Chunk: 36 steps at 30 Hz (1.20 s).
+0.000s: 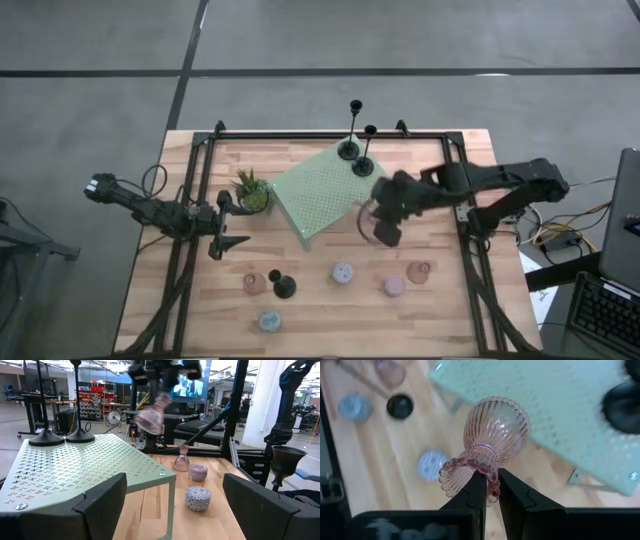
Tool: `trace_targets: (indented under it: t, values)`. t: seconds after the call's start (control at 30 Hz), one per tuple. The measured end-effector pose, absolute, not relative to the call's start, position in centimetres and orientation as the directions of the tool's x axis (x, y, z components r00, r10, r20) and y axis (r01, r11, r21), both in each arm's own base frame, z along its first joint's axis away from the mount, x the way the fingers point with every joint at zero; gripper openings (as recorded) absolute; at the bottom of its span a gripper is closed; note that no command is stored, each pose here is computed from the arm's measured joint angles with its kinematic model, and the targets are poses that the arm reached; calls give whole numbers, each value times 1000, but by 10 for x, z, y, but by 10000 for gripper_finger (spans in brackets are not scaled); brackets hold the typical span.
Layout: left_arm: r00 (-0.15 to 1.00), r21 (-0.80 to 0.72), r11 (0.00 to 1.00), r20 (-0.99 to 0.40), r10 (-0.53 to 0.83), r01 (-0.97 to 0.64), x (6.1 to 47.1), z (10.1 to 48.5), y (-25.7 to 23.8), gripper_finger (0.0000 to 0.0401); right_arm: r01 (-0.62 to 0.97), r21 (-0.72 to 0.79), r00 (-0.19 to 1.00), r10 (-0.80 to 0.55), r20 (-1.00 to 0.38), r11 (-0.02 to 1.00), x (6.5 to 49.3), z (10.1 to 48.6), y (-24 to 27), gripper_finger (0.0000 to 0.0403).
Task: Pick & Place candle stick holders
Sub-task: Put the bottom right pink glass candle holder on the shelf
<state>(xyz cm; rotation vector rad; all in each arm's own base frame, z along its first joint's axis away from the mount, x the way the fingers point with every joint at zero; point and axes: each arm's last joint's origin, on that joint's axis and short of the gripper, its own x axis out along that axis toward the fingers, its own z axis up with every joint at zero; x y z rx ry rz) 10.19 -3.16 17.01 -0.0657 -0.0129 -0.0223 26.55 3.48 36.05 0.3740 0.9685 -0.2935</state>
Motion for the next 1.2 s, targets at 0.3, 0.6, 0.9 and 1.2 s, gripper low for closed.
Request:
trace_targets:
  t: [0.3,0.6,0.9,1.2]
  values:
    - [1000,-65,998,13,-22,23,102,170,-32,335,511,154,503,-148,-852,846,282,350,-9,29]
    - [1000,-65,998,14,-22,23,102,170,-32,335,502,102,458,-164,-873,859,300,336,-25,29]
    - [1000,-65,998,13,-22,23,102,170,-32,335,491,109,484,-166,-859,864,304,340,-27,29]
    - [1000,-65,998,14,-22,23,102,170,-32,335,486,138,501,-146,-853,863,304,341,-29,29]
